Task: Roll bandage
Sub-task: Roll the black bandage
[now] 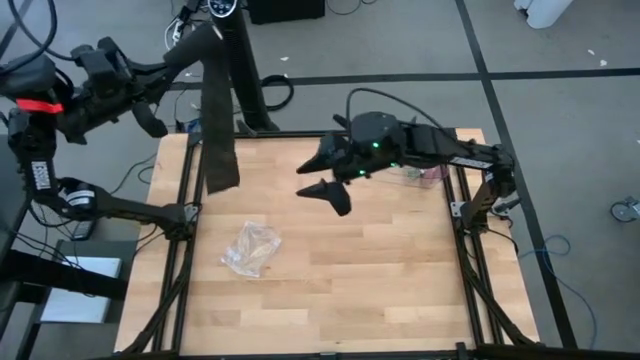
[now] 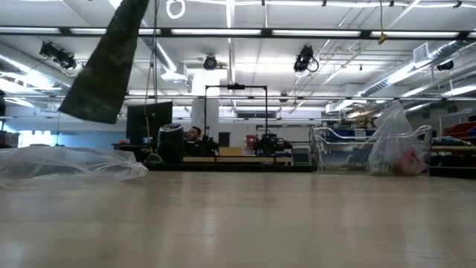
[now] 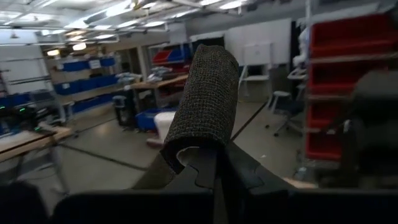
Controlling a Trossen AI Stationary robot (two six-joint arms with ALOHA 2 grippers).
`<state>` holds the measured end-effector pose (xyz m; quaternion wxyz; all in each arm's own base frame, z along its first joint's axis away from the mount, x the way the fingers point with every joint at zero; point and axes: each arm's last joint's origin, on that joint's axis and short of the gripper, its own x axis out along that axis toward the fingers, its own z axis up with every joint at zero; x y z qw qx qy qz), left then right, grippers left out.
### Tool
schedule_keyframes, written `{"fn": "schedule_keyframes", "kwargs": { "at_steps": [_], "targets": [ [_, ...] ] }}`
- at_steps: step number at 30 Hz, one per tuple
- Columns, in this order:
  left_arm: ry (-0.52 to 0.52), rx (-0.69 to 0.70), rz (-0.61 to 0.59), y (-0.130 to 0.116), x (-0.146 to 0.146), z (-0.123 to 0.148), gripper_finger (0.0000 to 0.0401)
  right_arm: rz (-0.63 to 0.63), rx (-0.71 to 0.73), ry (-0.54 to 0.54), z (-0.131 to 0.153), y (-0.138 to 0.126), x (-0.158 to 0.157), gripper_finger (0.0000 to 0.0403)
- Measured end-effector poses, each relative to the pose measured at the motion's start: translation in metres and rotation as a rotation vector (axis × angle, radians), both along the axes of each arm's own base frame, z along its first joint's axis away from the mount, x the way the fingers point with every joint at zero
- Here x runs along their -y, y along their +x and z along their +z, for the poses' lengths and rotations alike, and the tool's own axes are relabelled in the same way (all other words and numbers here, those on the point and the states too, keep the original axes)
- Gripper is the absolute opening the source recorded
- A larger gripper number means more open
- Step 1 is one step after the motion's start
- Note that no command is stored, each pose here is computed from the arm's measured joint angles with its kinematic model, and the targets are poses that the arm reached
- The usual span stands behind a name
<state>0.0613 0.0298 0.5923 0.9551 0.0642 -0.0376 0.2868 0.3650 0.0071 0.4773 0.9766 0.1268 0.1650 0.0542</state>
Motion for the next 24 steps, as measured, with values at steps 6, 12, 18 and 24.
{"fn": "schedule_keyframes", "kwargs": {
  "at_steps": [6,12,18,24],
  "targets": [
    [0.011,0.095,-0.111,0.005,0.002,0.025,0.0013,0.012,0.068,-0.04,-0.03,0.022,0.017,0.0281],
    [0.0,0.142,-0.185,0.016,-0.001,0.03,0.0013,-0.1,0.024,-0.055,-0.073,0.037,0.021,0.0252],
    [-0.008,0.119,-0.17,0.026,-0.005,0.028,0.0013,-0.223,0.019,0.021,-0.09,0.041,0.01,0.0252],
    [0.018,0.067,-0.142,0.036,-0.009,0.025,0.0013,-0.48,0.031,-0.007,-0.091,0.039,-0.006,0.0292]
  ]
}}
